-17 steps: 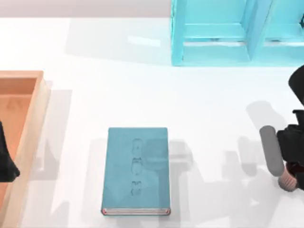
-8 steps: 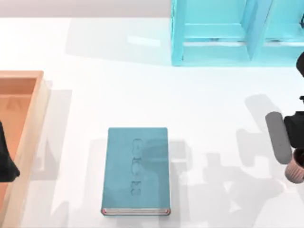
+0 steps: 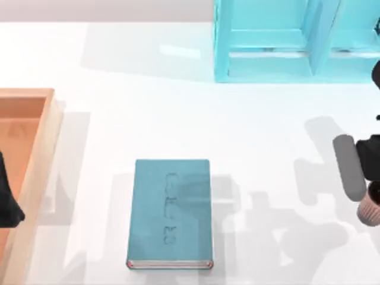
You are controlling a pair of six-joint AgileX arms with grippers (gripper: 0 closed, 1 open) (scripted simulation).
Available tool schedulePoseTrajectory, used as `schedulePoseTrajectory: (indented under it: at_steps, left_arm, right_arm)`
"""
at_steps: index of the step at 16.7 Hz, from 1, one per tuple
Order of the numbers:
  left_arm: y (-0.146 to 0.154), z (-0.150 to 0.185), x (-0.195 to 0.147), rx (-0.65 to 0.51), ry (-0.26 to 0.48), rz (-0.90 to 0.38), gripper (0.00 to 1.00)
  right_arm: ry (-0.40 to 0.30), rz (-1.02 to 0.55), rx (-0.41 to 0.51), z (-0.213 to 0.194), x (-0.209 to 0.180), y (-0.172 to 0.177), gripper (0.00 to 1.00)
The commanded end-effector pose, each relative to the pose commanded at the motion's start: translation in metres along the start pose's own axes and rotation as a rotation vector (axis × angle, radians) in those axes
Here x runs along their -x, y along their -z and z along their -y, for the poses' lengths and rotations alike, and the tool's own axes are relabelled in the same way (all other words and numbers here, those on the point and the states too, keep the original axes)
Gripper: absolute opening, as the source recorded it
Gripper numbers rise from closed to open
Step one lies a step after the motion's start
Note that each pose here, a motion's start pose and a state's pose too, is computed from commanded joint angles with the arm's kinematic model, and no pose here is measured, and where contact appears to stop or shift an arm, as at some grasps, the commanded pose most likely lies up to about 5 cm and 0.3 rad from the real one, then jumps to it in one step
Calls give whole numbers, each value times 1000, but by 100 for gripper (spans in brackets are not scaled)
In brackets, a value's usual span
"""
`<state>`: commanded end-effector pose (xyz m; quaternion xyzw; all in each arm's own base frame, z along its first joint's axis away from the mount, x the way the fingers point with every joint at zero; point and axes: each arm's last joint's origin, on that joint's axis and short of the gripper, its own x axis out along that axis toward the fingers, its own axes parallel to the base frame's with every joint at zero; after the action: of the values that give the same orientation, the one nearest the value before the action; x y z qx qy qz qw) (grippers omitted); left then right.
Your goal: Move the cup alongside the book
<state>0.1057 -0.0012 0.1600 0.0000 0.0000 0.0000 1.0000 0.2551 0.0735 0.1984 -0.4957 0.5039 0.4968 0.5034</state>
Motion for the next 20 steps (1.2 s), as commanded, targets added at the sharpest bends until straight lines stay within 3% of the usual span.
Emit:
schedulePoseTrajectory:
  at_steps: [4,8,15,20]
  left_arm:
    - [0,0,0,0,0,0,100]
    - [0,0,0,0,0,0,100]
    - [0,0,0,0,0,0,100]
    - [0,0,0,0,0,0,100]
  right_arm:
    - [5,-4,-54,6,8,-28,0]
    - [8,-8,-235,11,19,-72,0]
    - [-14,-34,-842,11,30,-144,0]
    - [-13,-15,-1255,19,42,-168,0]
